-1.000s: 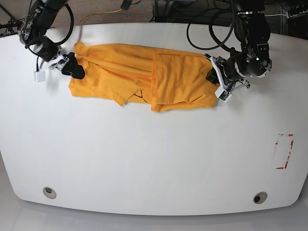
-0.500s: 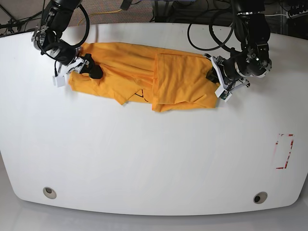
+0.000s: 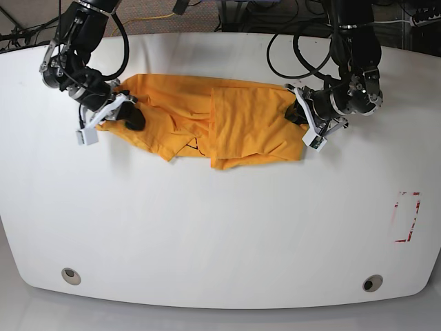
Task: Fold the T-shirt properly
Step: 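Regrasp the strip's other end with the right gripper, then fold the held end with the right gripper over toward the left gripper, then press and tuck the folded bundle with the right gripper, then release, then grasp the folded shirt bundle's edges with both grippers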
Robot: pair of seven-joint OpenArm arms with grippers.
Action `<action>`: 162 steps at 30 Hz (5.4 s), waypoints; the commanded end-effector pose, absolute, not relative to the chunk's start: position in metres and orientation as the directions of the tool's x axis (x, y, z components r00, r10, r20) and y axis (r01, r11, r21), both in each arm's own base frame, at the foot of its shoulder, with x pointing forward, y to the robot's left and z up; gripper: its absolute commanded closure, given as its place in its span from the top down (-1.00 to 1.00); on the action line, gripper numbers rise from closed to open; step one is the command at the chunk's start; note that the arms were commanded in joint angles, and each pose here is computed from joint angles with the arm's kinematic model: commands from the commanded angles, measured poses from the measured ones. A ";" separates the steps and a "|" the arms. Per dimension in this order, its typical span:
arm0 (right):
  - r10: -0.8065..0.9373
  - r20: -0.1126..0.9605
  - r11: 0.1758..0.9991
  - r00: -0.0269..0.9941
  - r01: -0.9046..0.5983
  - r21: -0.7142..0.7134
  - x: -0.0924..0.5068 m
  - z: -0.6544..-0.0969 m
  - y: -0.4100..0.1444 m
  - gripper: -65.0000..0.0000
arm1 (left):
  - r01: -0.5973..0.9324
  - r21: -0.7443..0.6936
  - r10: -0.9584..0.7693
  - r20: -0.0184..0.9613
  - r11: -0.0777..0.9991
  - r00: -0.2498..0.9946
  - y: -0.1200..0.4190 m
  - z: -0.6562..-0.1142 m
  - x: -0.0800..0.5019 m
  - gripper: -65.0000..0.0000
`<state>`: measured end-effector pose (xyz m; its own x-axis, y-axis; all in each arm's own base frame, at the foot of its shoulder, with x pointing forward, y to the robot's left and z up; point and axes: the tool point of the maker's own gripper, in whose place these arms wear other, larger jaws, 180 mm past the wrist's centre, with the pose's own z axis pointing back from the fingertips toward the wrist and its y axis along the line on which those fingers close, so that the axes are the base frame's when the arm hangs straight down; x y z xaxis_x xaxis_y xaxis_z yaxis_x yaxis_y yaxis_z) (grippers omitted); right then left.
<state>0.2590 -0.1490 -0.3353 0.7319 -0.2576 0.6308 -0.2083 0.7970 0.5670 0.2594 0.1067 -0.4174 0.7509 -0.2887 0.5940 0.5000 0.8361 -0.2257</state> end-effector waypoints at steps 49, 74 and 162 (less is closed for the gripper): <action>0.508 0.774 0.511 0.379 -0.856 0.084 0.271 -0.310 0.091 0.51 | 0.503 -0.254 -0.261 0.619 0.826 0.741 0.082 -0.412 0.271 -0.79; 0.475 0.843 0.512 0.253 -0.859 -0.030 0.283 -0.282 0.081 0.26 | 0.226 -0.141 -0.059 0.712 0.964 0.699 0.200 -0.369 0.305 -0.79; 0.554 0.828 0.282 -0.094 -0.914 -0.292 0.387 -0.278 0.175 0.07 | 0.403 -0.077 -0.284 0.591 0.912 0.755 0.191 -0.401 0.261 -0.79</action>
<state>0.3837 0.1724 -0.3137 -0.0216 0.6015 0.7986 -0.9343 0.2722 -0.2303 0.2529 0.1938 -0.4109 0.7824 -0.2680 0.5621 0.3819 0.9195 -0.0932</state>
